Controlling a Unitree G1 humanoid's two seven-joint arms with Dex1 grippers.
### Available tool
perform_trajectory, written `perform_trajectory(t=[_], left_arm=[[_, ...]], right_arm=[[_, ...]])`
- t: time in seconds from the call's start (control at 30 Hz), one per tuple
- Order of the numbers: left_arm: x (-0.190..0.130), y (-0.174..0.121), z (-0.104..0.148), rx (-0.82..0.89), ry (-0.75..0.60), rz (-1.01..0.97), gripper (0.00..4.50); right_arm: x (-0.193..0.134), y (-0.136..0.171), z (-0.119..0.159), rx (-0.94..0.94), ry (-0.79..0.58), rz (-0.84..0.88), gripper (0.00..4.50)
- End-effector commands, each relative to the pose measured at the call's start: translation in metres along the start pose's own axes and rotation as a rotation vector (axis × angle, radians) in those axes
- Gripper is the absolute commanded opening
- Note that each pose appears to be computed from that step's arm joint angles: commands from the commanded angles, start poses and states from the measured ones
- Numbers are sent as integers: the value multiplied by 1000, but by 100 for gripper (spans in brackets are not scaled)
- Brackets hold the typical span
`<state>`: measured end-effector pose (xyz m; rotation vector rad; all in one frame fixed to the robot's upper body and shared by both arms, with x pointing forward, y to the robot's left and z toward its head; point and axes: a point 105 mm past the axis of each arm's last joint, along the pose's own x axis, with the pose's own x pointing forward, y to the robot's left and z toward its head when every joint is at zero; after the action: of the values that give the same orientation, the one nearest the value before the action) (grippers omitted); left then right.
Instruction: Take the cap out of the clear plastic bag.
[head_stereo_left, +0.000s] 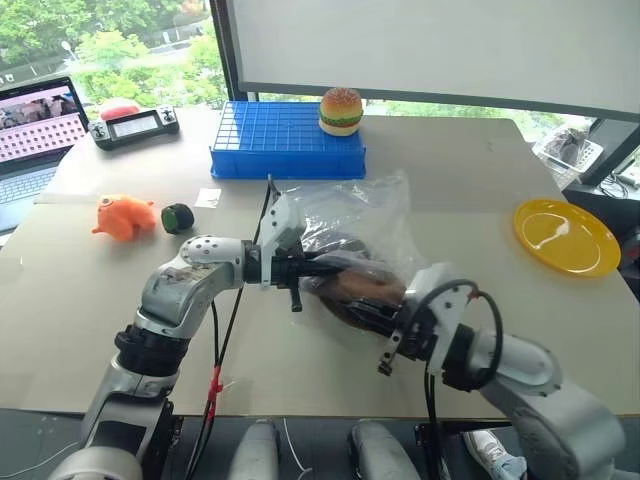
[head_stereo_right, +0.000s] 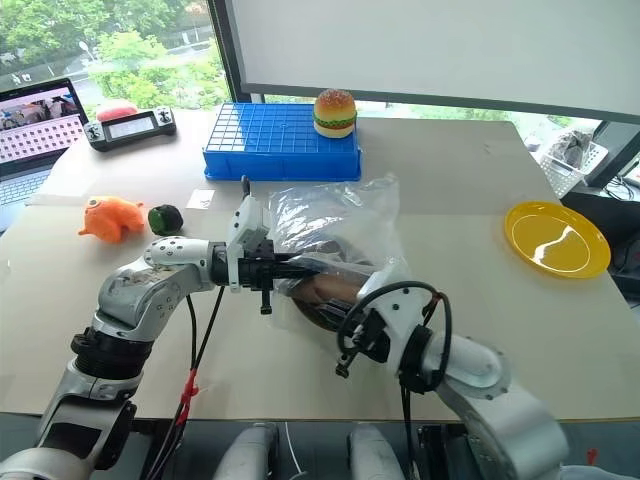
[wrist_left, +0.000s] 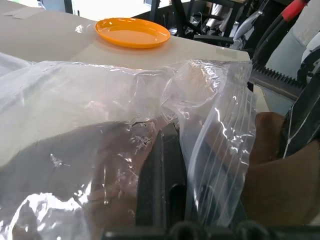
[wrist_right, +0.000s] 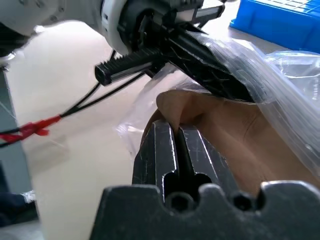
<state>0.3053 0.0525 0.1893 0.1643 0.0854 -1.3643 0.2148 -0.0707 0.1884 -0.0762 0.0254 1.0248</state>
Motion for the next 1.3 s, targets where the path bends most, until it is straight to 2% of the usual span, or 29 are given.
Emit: perform_trajectory(t=[0.03, 0.17, 0.37, 0.47, 0.57, 0.73, 0.87, 0.9, 0.97, 1.03, 1.17, 1.23, 1.3], left_arm=[[0, 1, 8, 44, -15, 6, 0], [0, 3, 8, 50, -15, 8, 0], [-1, 3, 8, 57, -13, 13, 0], [-1, 2, 8, 61, -13, 15, 0], [-3, 0, 5, 112, -1, 12, 0], [-22, -16, -10, 235, 10, -56, 0], [-41, -17, -30, 347, 39, -46, 0], [-44, -15, -34, 400, 51, -33, 0], [-50, -9, -42, 490, 76, 1, 0], [-51, -4, -48, 518, 82, 27, 0], [-47, -2, -53, 534, 70, 52, 0], [-43, -5, -55, 540, 66, 46, 0], [-41, -7, -56, 533, 59, 44, 0]], right_arm=[[-22, 22, 39, 17, -186, 128, 2], [-60, 23, 74, 156, -369, 195, 2], [-94, 13, 116, 259, -606, 197, 2], [-114, -6, 142, 262, -795, 132, 2], [-122, -26, 162, 198, -898, 24, 2], [-115, -46, 185, 34, -919, -141, 2], [-84, -59, 188, -152, -785, -234, 2], [-71, -66, 180, -233, -695, -280, 2], [-30, -83, 135, -483, -359, -349, 2], [-8, -94, 92, -615, -146, -354, 2], [22, -95, -13, -622, 171, -261, 2], [22, -95, -59, -588, 310, -230, 2], [18, -94, -93, -494, 391, -213, 2]])
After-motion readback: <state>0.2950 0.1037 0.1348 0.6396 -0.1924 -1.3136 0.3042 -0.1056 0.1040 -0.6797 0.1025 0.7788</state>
